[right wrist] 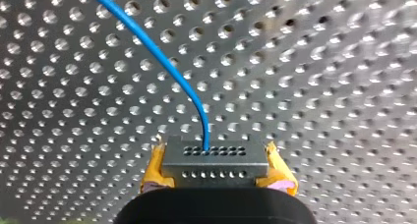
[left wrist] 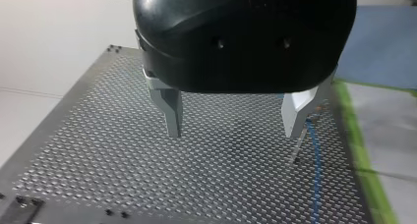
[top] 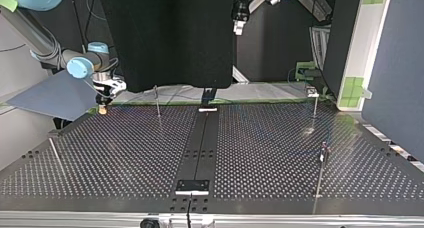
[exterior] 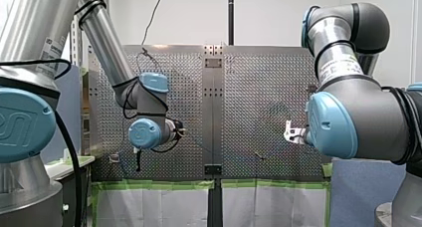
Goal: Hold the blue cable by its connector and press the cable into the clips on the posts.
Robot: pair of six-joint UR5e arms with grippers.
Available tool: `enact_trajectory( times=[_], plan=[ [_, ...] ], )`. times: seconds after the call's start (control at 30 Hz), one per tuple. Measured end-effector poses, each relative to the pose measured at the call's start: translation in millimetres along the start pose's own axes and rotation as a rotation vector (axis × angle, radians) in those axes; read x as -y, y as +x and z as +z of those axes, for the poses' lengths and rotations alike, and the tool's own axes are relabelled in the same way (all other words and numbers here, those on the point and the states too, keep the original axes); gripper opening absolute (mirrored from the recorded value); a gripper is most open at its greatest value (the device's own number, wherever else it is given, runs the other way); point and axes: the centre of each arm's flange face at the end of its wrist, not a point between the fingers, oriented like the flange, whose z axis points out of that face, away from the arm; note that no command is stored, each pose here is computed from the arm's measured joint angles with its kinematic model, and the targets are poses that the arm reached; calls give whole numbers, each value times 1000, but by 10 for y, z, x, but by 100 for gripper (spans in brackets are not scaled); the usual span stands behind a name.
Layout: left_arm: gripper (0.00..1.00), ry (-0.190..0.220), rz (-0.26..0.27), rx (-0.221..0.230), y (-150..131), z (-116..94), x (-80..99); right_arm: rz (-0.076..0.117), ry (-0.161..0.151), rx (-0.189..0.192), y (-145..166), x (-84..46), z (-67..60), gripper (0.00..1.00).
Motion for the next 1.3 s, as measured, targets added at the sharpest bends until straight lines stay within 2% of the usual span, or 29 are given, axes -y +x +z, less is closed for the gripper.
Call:
enact_trajectory(
  times=[0.17, 0.33, 0.43, 0.6, 0.77, 0.93, 1.3],
  plan=[
    [99, -11, 28, -38, 108, -163, -156, 1, 4, -28, 225, 46, -79, 0],
    [99, -15, 39, -53, 141, -218, -208, 8, 13, -56, 450, 89, -153, 0],
    [99, -16, 39, -52, 141, -216, -208, 21, 18, -81, 603, 115, -186, 0],
    [99, -18, 36, -46, 127, -187, -197, 42, 18, -137, 887, 78, -229, 0],
    [99, -14, 41, -36, 95, -127, -154, 44, 26, -185, 1160, 100, -262, 0],
    [99, -13, 46, -33, 85, -109, -137, 43, 28, -196, 1235, 108, -272, 0],
    [99, -12, 46, -33, 83, -107, -135, 43, 29, -198, 1245, 110, -273, 0]
  ],
)
